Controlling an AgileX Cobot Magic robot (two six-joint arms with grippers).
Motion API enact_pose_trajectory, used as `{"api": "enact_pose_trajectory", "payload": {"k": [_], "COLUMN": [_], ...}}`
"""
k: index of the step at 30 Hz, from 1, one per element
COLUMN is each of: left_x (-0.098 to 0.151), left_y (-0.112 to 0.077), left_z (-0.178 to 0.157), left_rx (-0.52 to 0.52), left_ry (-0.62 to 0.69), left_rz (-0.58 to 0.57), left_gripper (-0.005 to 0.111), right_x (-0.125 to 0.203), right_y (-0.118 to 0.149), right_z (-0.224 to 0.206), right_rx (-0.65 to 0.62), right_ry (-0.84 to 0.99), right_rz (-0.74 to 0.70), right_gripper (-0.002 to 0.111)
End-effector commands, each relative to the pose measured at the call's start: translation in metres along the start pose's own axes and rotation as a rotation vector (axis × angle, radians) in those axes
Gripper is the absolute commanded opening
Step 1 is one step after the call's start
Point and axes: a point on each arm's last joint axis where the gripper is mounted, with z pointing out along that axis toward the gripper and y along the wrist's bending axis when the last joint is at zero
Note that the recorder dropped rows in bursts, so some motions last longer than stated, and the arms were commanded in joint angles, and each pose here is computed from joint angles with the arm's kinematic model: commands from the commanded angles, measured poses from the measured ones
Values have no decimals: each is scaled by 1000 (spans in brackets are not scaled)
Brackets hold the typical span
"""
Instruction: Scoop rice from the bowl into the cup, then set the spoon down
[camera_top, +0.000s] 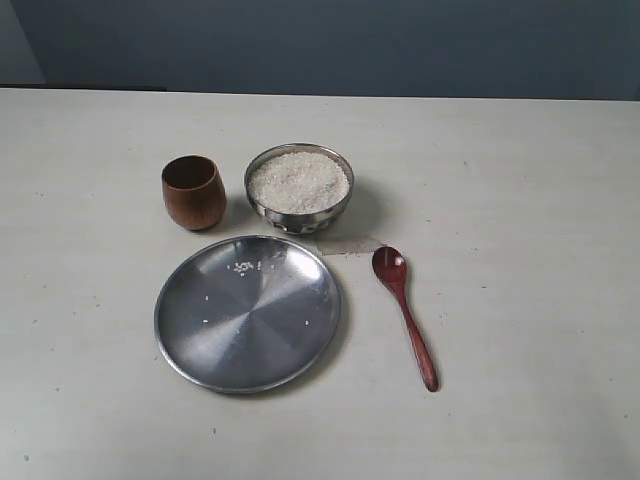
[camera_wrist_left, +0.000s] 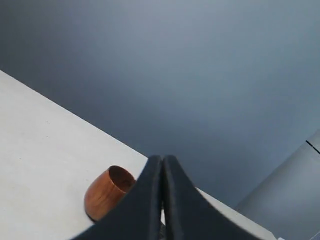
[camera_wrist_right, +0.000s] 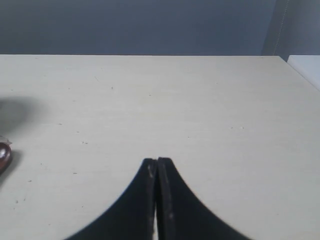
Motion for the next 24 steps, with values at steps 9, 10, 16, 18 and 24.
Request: {"api": "enact_pose_trajectory", "payload": {"k": [9,10,16,18,24], "left_x": [-58,-61,-62,-53,-20], "left_y": [-59,-62,-72,-66,-39], "left_z": [15,22,114,147,203], "left_rx": [43,31,-129,-165,-235], "left_ry": [50,76,466,596,818], "left_rz": [182,194,291,339,397], "left_gripper": [0,0,0,0,0], "right_x": [0,0,0,0,0], "right_y": [0,0,0,0,0], "right_z": [0,0,0,0,0], "right_rx": [5,5,5,5,5], "right_ry": [-10,-10,-10,-10,-10], "right_rz": [2,2,2,2,2], "right_gripper": [0,0,0,0,0]}}
